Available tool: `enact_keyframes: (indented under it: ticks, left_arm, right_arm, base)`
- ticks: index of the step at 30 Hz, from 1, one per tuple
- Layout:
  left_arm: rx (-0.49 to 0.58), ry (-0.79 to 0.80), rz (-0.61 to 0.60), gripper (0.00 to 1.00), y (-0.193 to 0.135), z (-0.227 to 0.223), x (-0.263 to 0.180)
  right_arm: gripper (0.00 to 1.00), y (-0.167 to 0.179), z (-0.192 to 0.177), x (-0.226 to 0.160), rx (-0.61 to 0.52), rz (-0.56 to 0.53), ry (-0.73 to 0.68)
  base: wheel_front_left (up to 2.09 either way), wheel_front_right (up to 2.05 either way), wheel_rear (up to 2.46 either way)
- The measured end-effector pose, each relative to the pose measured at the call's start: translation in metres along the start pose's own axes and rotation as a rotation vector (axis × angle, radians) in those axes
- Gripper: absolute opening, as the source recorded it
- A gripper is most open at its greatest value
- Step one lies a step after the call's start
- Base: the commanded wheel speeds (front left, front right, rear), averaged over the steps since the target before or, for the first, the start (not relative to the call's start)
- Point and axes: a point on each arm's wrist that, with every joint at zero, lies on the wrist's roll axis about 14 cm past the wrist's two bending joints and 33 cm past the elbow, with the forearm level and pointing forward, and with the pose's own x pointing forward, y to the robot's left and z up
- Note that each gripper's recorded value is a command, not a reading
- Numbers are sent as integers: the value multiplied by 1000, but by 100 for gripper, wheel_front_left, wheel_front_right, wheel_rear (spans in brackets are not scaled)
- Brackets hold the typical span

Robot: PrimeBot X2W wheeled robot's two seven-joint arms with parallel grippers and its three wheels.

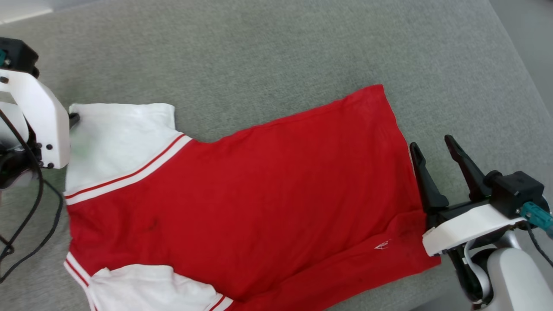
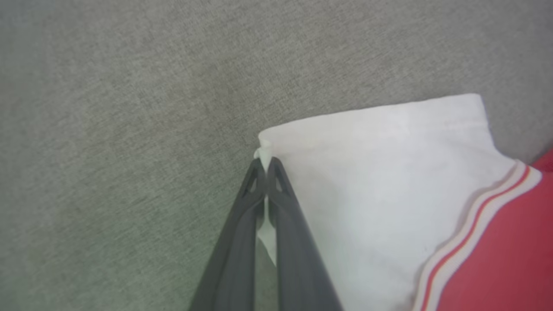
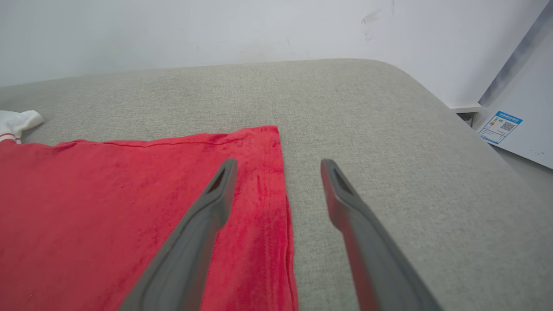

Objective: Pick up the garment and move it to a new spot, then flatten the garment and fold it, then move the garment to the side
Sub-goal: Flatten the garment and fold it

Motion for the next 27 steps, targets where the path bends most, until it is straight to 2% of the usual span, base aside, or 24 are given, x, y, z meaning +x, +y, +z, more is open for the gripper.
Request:
enact_keyframes:
  ticks: [4,10,18,27]
  left_arm:
    - [23,-124,-1,0,-4,21,-20]
    - [67,-280,-29,0,-20,38,-56]
    - [130,-418,-72,0,-45,41,-105]
    - [163,-483,-110,0,-63,29,-132]
  right_arm:
    - [100,-1,5,0,-23,19,15]
    - [100,0,4,3,-102,74,113]
    - [100,2,-3,17,-207,166,366]
    - [100,6,-2,55,-286,213,589]
  base:
    - [0,0,0]
    - [0,0,0]
    - [0,0,0]
    - [0,0,0]
